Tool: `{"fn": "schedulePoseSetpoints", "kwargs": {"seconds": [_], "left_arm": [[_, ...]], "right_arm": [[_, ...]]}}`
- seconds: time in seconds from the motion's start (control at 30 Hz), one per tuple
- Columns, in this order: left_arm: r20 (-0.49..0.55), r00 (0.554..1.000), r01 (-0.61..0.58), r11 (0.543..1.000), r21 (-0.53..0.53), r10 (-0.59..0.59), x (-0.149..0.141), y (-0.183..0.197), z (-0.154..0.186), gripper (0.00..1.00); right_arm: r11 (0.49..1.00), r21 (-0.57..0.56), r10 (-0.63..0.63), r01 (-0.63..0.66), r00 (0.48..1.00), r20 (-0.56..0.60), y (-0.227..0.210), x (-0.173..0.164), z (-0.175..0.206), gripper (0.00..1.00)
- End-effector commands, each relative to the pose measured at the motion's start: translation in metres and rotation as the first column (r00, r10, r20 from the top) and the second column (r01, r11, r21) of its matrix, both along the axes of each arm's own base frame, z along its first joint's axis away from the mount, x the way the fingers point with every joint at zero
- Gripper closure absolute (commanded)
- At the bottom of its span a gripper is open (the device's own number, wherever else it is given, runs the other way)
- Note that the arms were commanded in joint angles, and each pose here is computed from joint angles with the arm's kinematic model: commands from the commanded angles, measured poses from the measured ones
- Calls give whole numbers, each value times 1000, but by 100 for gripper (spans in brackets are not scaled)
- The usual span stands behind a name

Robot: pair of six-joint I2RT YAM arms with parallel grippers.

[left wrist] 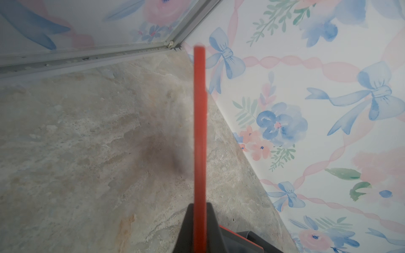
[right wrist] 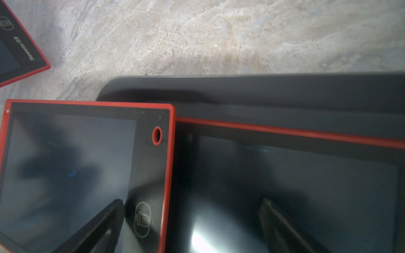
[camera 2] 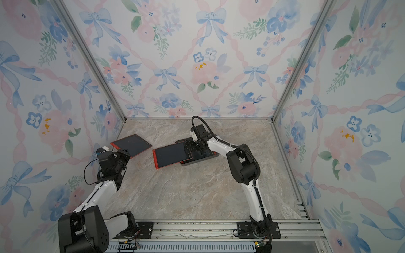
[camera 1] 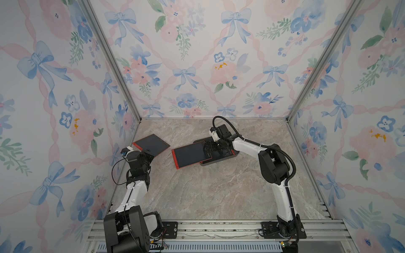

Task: Take out the writing tablet from the storage box
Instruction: Place the writing tablet at the center of the board.

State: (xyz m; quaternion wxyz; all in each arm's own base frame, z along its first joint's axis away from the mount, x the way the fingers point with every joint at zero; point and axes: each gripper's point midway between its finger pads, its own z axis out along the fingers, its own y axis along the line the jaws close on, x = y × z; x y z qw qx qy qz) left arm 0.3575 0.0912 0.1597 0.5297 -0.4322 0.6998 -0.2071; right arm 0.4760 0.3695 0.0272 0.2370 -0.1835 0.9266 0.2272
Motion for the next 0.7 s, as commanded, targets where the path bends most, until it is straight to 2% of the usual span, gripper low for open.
{"fn": "schedulePoseSetpoints", "kwargs": {"seconds": [0.0, 0.13, 0.33, 0.5, 0.67], "left_arm": [[107, 992, -68, 998, 16, 66, 6, 15, 18, 100], [44, 990, -136, 991, -8, 136, 3, 29, -10, 100], [-114, 982, -165, 981, -104, 154, 14, 37, -71, 100], [-161, 977, -168, 973, -160, 142, 27, 38, -92, 100], [-190, 964, -226, 950, -213, 187, 20, 37, -108, 100]], "right_arm": [[998, -64, 11, -14, 999, -50, -3, -11, -27, 1], [996, -86, 15, -20, 998, -60, -5, -13, -35, 1], [990, -134, 28, -36, 998, -57, -8, -17, -43, 0], [987, -156, 32, -41, 998, -57, -10, -19, -46, 0], [985, -167, 31, -41, 997, -67, -11, -20, -51, 0]]}}
